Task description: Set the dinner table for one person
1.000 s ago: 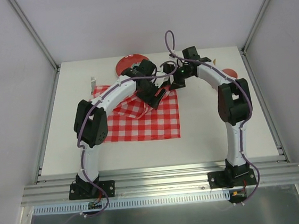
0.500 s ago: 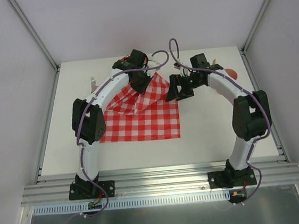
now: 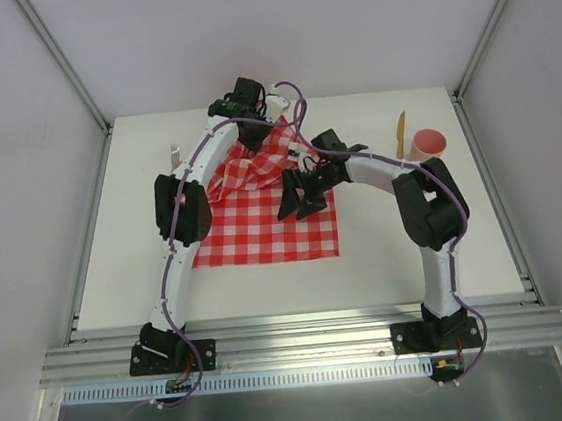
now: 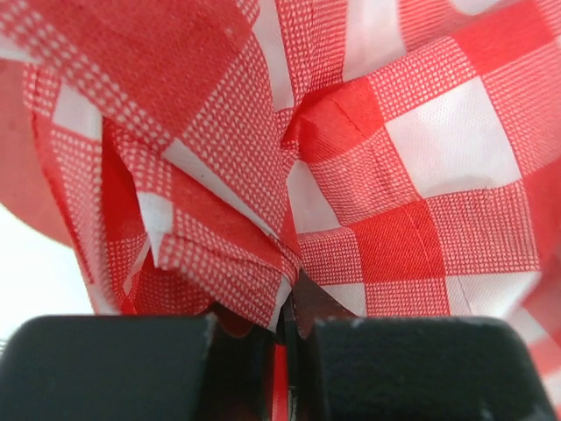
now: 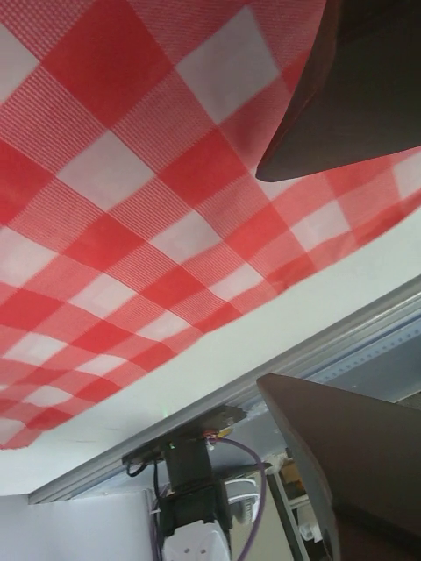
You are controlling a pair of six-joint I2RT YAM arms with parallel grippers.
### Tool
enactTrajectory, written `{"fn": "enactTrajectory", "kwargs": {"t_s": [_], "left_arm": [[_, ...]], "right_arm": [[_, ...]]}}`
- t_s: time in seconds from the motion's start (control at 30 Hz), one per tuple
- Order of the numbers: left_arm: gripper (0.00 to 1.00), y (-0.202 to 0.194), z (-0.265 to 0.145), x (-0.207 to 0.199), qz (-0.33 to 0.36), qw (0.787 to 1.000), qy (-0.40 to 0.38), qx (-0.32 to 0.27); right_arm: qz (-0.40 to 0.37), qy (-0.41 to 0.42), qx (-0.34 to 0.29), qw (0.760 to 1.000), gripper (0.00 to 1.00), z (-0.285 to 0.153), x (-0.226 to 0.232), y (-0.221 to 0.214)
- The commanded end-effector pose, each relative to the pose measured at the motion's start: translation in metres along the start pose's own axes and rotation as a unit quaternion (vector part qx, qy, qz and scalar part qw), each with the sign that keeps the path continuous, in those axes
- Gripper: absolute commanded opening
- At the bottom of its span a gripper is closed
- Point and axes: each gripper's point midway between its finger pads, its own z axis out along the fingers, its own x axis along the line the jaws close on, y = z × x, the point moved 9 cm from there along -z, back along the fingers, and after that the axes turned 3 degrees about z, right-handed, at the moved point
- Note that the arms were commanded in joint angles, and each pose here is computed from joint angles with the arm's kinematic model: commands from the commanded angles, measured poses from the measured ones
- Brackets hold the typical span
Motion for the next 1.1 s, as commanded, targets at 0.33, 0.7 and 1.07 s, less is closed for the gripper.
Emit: {"fn": "enactTrajectory", "kwargs": {"t_s": [0.33,0.7,1.07], "left_arm": [[0.00,0.010,-0.006,0.072,0.047,0.992,0.102,-0.059],[0.00,-0.009,-0.039,0.124,0.043,0.983,0.165,-0.062],[0.00,-0.013,-0.047,0.136,0.046,0.980,0.180,-0.065]], "right_arm": [[0.075,-0.058,0.066,0.993,0.97,0.017,-0.015,-0.008],[0.048,-0.108,0.104,0.988,0.97,-0.077,-0.032,-0.004],[-0.045,-0.080,0.028,0.995,0.97,-0.102,0.003,0.029]]}}
